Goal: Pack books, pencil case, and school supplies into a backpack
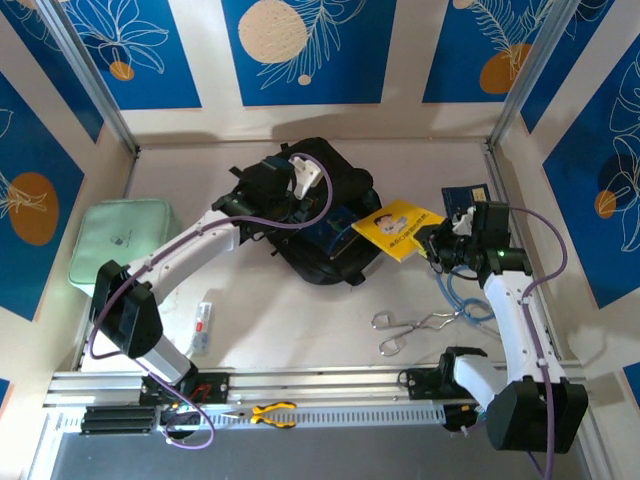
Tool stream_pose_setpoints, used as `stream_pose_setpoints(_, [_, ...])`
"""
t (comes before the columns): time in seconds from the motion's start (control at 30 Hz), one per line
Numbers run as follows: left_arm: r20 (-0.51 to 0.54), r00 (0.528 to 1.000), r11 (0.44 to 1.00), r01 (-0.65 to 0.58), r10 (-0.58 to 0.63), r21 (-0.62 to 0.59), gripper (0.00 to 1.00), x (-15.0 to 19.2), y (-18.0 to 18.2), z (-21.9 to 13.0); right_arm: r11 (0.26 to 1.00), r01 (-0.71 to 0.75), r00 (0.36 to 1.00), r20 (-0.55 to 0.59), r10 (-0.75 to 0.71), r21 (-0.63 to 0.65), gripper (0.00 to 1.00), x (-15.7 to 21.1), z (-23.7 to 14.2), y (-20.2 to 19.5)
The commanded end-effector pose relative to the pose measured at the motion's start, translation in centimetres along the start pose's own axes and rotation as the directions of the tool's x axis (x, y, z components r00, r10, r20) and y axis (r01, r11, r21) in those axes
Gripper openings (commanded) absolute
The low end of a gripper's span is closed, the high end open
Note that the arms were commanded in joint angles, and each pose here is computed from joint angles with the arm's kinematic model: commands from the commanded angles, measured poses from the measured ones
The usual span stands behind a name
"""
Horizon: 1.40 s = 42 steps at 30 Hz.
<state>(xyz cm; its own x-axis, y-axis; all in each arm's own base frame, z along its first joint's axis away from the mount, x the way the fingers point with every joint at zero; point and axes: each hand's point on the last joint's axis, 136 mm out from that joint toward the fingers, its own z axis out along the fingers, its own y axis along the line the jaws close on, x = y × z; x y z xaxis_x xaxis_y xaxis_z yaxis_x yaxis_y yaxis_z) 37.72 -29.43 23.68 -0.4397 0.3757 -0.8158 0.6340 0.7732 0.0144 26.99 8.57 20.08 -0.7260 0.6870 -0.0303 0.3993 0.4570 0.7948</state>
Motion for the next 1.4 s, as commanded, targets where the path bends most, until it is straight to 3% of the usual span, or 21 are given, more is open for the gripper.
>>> stream_pose_setpoints(0.0, [0.147,0.989,0.999,0.004,-0.011,0.045,0.0,-4.1,-0.8,-1.8,0.994,0.08,0.995,-0.061,-0.085,-0.07,0.03,1.2,-0.3,2.9])
stream_pose_setpoints(0.13, [0.156,0.988,0.998,0.005,-0.014,0.056,0.0,-4.1,-1.0,-2.0,0.985,0.12,0.982,-0.127,-0.136,-0.125,0.03,2.5,2.6,5.1])
stream_pose_setpoints(0.3, [0.169,0.985,0.997,0.004,-0.017,0.077,0.0,-4.2,-1.3,-2.6,0.979,0.185,0.978,-0.079,-0.192,-0.09,0.02,2.1,7.0,6.8])
stream_pose_setpoints(0.5, [0.17,0.985,0.996,0.013,-0.028,0.089,0.0,-4.2,-1.5,-3.2,0.995,0.095,0.995,-0.011,-0.096,-0.022,0.02,-0.1,13.2,5.3])
stream_pose_setpoints(0.97, [0.177,0.984,0.997,0.016,-0.029,0.075,0.0,-4.8,-1.2,-3.4,0.991,0.03,0.988,-0.153,-0.01,0.13,0.04,2.0,23.1,3.1])
stream_pose_setpoints(1.17, [0.157,0.986,0.998,0.042,-0.049,0.049,0.0,-4.2,-0.2,-2.8,0.988,0.014,0.983,-0.183,0.015,0.153,0.2,2.9,24.1,1.9])
stream_pose_setpoints(1.37, [0.159,0.986,0.998,0.035,-0.043,0.057,0.0,-3.6,-0.4,-3.0,0.989,0.064,0.992,-0.12,-0.048,0.131,0.46,2.0,19.7,2.6])
